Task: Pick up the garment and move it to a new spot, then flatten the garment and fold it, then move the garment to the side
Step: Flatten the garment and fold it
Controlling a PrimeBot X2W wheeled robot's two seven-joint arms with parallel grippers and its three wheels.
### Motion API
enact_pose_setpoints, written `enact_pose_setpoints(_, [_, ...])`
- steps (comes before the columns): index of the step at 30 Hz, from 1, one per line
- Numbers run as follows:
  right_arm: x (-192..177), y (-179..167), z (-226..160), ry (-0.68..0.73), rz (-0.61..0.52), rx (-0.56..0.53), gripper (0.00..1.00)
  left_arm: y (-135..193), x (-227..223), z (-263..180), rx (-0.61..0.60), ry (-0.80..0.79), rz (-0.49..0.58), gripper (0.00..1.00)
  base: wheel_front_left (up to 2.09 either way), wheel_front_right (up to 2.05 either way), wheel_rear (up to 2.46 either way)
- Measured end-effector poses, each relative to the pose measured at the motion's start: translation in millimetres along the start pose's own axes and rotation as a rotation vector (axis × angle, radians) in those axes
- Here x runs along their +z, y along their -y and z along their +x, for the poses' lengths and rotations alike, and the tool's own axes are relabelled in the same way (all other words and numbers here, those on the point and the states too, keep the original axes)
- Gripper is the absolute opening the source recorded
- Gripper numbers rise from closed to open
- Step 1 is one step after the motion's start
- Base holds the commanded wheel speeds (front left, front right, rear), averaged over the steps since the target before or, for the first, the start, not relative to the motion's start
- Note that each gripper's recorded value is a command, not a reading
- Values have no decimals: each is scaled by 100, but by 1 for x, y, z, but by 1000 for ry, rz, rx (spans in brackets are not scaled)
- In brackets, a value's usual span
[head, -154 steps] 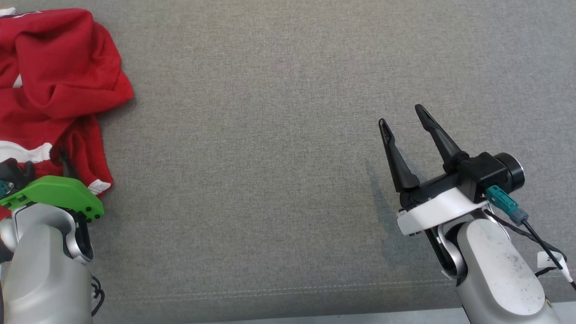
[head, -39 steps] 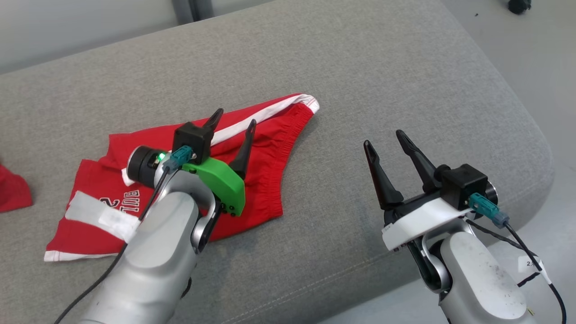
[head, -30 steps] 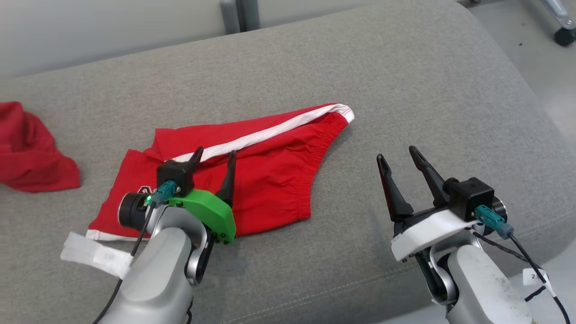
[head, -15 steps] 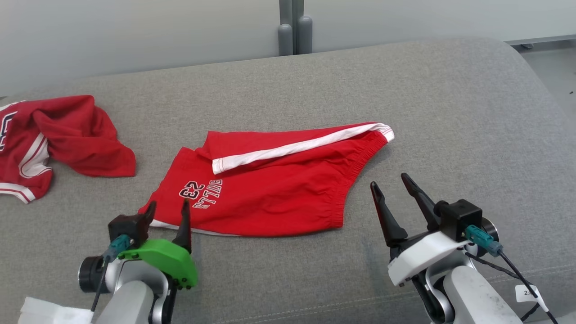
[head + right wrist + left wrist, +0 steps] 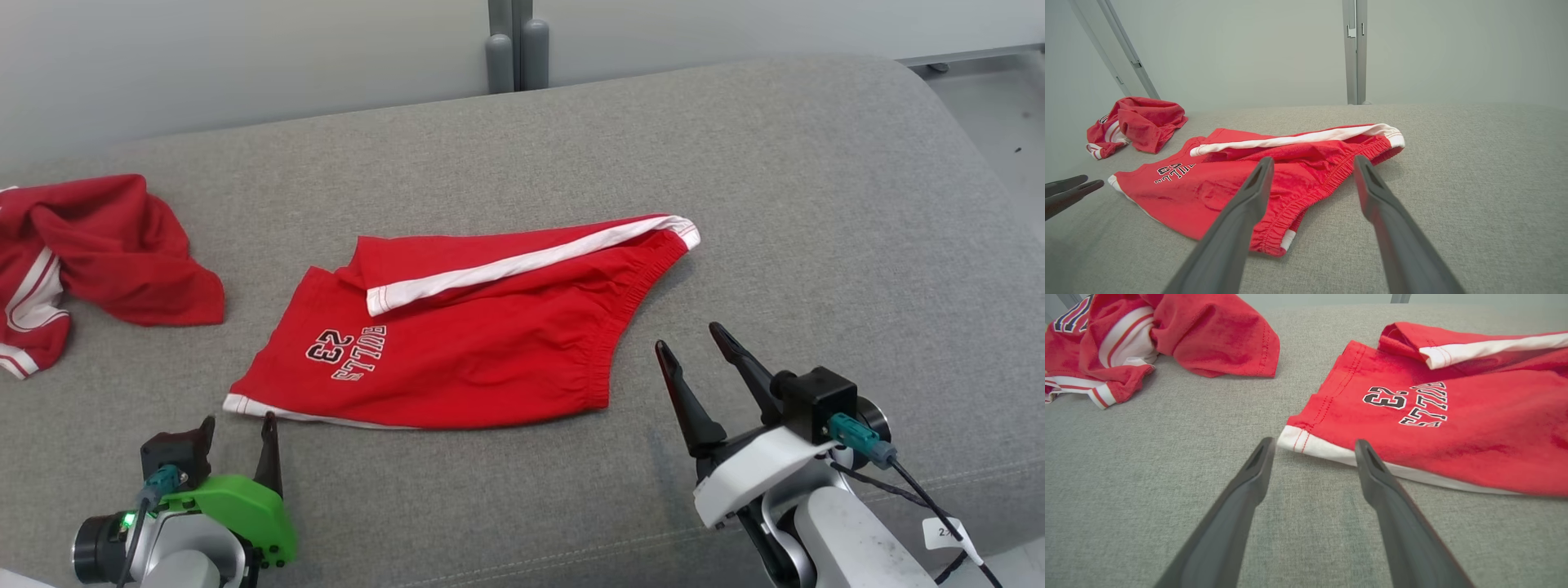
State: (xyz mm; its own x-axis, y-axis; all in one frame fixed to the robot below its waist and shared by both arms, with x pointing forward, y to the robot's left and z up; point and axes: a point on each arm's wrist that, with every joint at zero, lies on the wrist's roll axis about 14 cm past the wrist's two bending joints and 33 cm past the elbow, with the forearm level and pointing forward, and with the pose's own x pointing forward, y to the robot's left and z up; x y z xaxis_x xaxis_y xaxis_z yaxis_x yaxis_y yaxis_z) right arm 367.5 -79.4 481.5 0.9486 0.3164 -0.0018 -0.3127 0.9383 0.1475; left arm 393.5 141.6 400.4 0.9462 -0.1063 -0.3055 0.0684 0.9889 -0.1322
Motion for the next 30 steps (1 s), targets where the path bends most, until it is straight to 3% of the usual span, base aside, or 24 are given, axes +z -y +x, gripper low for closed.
enact_pose_setpoints(13, [-6, 9, -5, -20, -6, -21, 100, -21, -17, 8, 20, -74, 92, 100, 0, 0, 0])
enact_pose_setpoints(30, [-11, 17, -6, -38, -12, -37, 100, -9, -24, 30, -30, -136, 161, 100, 0, 0, 0])
